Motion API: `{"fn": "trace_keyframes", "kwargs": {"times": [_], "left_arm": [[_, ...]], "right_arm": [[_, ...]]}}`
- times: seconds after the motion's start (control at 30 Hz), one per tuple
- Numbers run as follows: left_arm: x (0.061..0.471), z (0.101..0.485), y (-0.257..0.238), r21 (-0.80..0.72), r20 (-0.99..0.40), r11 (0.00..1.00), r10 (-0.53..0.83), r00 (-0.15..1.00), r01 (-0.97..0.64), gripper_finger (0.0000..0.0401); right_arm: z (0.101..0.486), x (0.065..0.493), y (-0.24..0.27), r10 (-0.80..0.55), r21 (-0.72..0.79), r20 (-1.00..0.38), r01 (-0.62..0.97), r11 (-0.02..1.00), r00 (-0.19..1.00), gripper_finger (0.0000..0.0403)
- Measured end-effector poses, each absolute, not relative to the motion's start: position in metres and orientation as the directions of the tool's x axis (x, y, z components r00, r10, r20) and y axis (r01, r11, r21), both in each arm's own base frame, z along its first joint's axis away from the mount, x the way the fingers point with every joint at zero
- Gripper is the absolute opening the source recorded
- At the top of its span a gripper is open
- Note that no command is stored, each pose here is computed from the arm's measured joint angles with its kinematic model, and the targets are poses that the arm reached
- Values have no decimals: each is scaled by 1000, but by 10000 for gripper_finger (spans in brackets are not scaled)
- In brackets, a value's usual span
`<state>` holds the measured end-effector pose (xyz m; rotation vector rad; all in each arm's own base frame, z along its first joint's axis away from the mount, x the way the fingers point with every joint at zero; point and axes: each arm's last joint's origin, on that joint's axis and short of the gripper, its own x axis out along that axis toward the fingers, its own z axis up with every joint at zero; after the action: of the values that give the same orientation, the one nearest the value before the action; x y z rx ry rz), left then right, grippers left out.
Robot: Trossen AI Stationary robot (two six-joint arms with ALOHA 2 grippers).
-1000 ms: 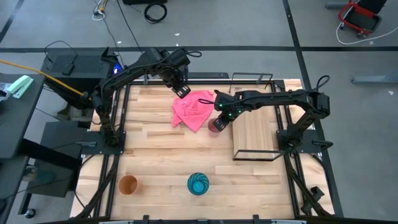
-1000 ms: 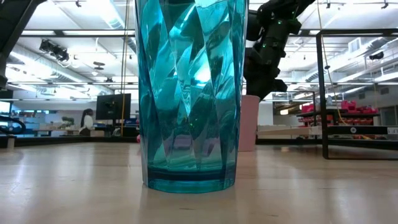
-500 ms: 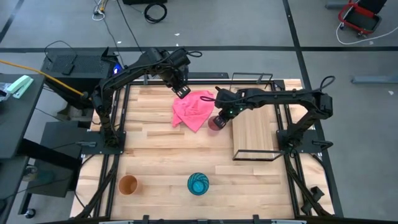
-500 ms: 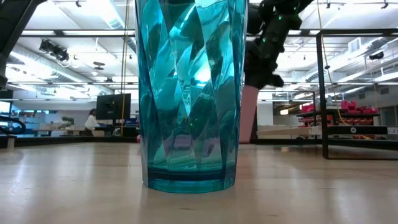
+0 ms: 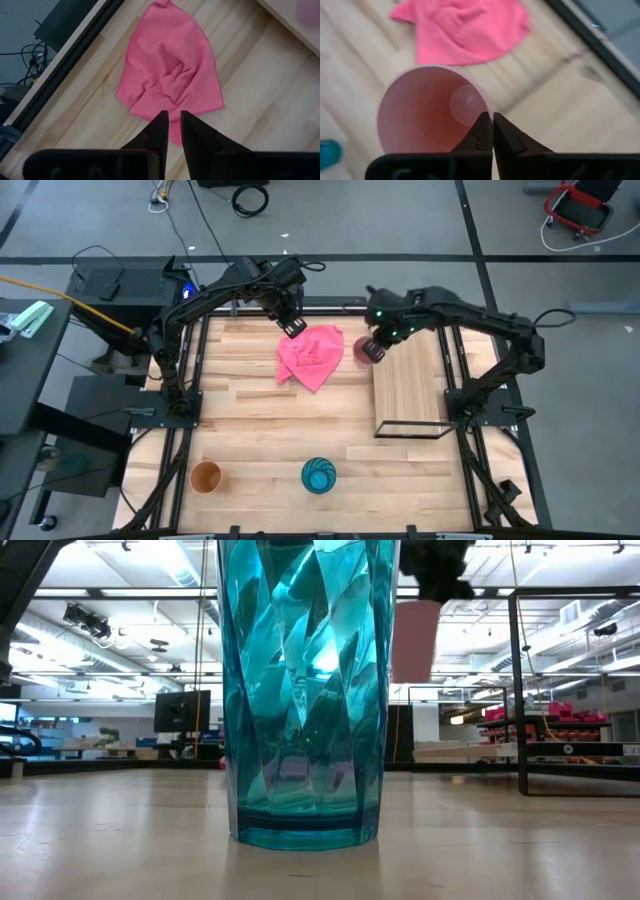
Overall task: Stack small to large cups/mugs on shelf
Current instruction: Put the pink plastic cup on the shelf
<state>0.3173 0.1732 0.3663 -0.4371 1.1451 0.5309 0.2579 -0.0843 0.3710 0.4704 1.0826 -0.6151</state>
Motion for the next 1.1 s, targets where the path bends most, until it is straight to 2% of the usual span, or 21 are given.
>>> {"fn": "trace_keyframes", "kwargs": {"times": [0.17,0.33,0.67,0.97,1.1], "left_arm": [[318,366,173,-57,-934,797,171,315,-601,52],[319,366,170,-53,-933,810,168,317,-584,57],[323,367,166,-54,-928,821,169,333,-569,51],[325,367,166,-55,-922,823,175,345,-566,57],[325,367,165,-56,-922,823,174,344,-566,52]], "right_arm": [[387,233,-98,-279,-29,-932,720,693,232,2],[395,208,-114,-301,-36,-932,772,634,203,2],[407,164,-138,-317,16,-927,869,495,198,2],[402,157,-156,-269,83,-935,880,468,231,2],[386,158,-159,-234,122,-939,879,461,253,2]]}}
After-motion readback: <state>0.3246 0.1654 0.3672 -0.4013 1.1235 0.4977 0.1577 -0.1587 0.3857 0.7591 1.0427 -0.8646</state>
